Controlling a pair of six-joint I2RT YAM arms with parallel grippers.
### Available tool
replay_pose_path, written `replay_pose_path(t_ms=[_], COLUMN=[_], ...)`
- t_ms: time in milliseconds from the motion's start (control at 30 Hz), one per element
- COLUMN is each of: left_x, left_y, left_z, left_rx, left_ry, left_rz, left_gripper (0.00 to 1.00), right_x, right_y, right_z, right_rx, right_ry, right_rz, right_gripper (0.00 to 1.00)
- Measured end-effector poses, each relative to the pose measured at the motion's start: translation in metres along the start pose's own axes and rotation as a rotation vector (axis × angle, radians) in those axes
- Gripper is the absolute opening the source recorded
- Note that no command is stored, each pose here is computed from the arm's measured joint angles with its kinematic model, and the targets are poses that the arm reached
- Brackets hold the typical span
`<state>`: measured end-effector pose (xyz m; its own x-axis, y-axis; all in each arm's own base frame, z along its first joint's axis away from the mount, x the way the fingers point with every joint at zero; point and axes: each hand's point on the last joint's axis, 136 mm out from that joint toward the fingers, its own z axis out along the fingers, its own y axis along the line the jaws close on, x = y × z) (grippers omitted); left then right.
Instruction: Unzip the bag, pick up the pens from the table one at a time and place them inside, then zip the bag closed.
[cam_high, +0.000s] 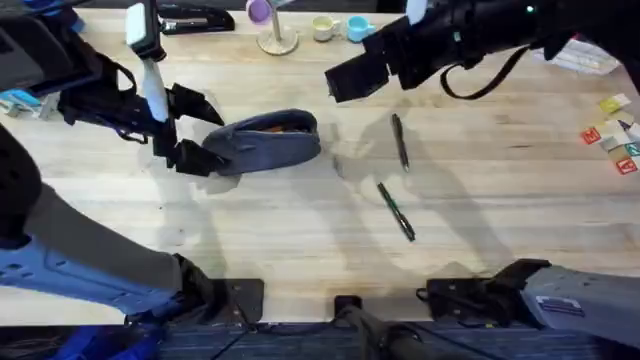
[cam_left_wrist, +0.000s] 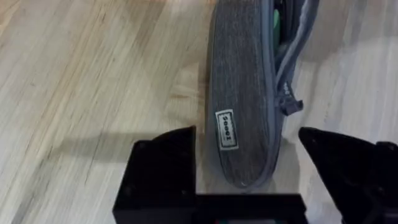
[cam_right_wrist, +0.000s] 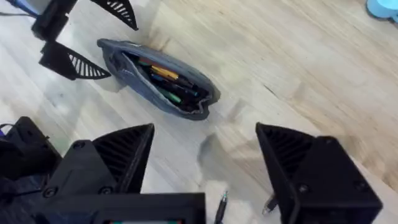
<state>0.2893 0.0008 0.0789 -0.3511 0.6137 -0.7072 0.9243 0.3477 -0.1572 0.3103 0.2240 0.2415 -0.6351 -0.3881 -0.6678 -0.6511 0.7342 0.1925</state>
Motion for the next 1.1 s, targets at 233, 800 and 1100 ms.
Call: replay_pose_path(t_ms=[233, 800, 1100], left_x=[-0.003, -0.073, -0.086], left_y=[-0.006, -0.033, -0.058], left_z=[-0.004, -0.073, -0.093], left_rx=[0.026, 0.024, -0.029], left_ry=[0.008, 0.019, 0.076], left_rz=[-0.025, -0.022, -0.039], left_gripper=[0.995, 0.995, 0.995], right_x=[-0.002, -0.004, -0.016], right_y=[0.0, 0.027, 0.04], right_z=[0.0, -0.014, 0.001], right_rx=[0.0, -0.113, -0.157], right_ry=[-0.006, 0.052, 0.139], right_rz=[0.04, 0.013, -0.13], right_gripper=[0.996, 0.995, 0.995])
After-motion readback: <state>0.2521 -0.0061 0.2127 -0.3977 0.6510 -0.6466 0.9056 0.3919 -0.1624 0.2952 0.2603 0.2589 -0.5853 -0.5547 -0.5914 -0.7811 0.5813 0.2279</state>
